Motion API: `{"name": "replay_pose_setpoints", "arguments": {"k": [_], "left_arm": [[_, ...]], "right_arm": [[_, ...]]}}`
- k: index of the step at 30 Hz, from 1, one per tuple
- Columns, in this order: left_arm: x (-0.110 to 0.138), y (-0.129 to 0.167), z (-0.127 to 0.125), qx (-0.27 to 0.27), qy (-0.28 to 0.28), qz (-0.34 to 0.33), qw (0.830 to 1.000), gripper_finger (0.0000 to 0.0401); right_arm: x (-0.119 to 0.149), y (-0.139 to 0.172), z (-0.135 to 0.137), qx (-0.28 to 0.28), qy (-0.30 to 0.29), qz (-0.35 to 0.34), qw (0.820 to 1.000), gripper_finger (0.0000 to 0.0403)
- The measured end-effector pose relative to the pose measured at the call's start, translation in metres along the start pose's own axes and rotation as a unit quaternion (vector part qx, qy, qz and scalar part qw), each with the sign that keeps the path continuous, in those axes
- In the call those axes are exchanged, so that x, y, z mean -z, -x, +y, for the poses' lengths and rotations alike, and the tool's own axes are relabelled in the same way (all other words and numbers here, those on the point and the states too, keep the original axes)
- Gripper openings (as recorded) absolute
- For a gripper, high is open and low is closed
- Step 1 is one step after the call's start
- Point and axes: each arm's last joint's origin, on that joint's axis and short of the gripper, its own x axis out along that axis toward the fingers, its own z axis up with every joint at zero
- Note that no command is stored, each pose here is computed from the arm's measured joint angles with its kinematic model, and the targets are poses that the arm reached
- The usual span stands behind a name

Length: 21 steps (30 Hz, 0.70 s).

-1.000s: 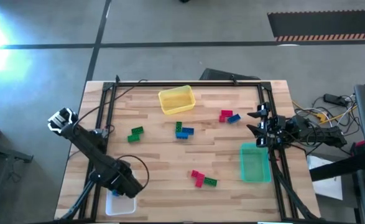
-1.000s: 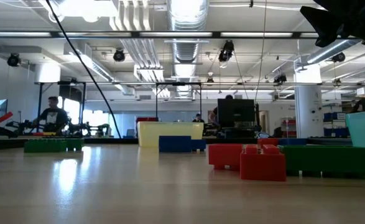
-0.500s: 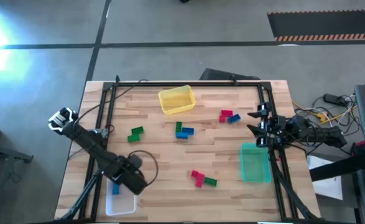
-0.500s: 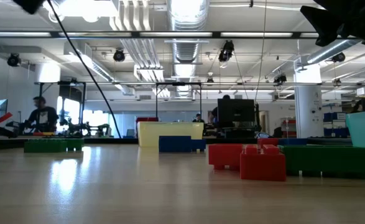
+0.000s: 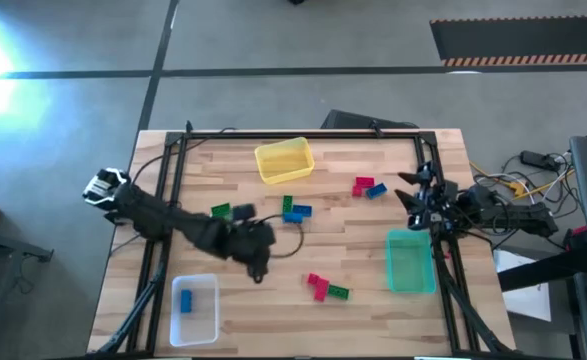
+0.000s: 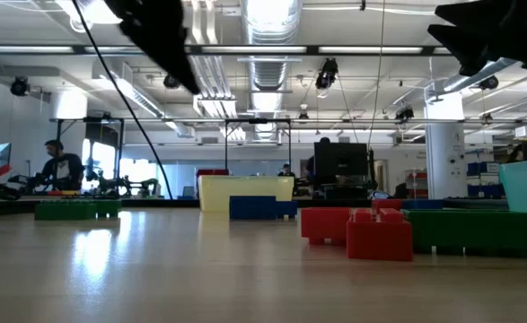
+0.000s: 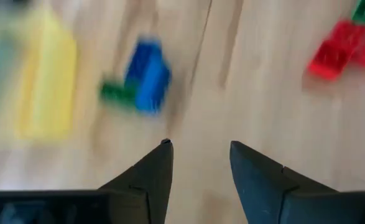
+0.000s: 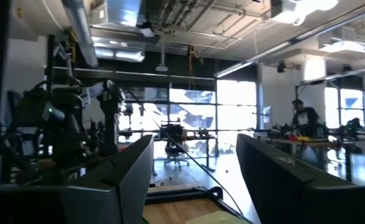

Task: Sort & place blocks by color
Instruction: Put the red game piece into the green bin

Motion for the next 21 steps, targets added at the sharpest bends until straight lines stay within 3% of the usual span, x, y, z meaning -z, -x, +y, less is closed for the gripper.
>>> {"name": "replay_pose_setpoints", "arguments": {"k": [5, 9, 15, 18, 21], "left_arm": [[-0.027, -0.017, 0.028, -0.023, -0.092, -0.075, 0.993, 0.0125], [-0.031, -0.030, 0.060, -0.059, -0.130, -0.053, 0.988, 0.0114], [-0.034, -0.032, 0.107, -0.063, -0.109, -0.053, 0.991, 0.0099], [-0.037, -0.028, 0.125, -0.067, -0.095, -0.070, 0.991, 0.0093], [-0.040, -0.019, 0.138, -0.078, -0.051, -0.099, 0.991, 0.0089]], "right_arm": [[0.002, -0.001, -0.001, 0.025, 0.001, 0.010, 1.000, 0.0219], [0.002, -0.002, -0.004, 0.073, 0.002, 0.014, 0.997, 0.0219], [0.004, -0.003, -0.006, 0.115, 0.020, 0.029, 0.993, 0.0219], [0.004, -0.003, -0.009, 0.181, 0.039, 0.045, 0.982, 0.0219], [0.003, -0.001, -0.014, 0.278, 0.023, 0.057, 0.959, 0.0219]]}}
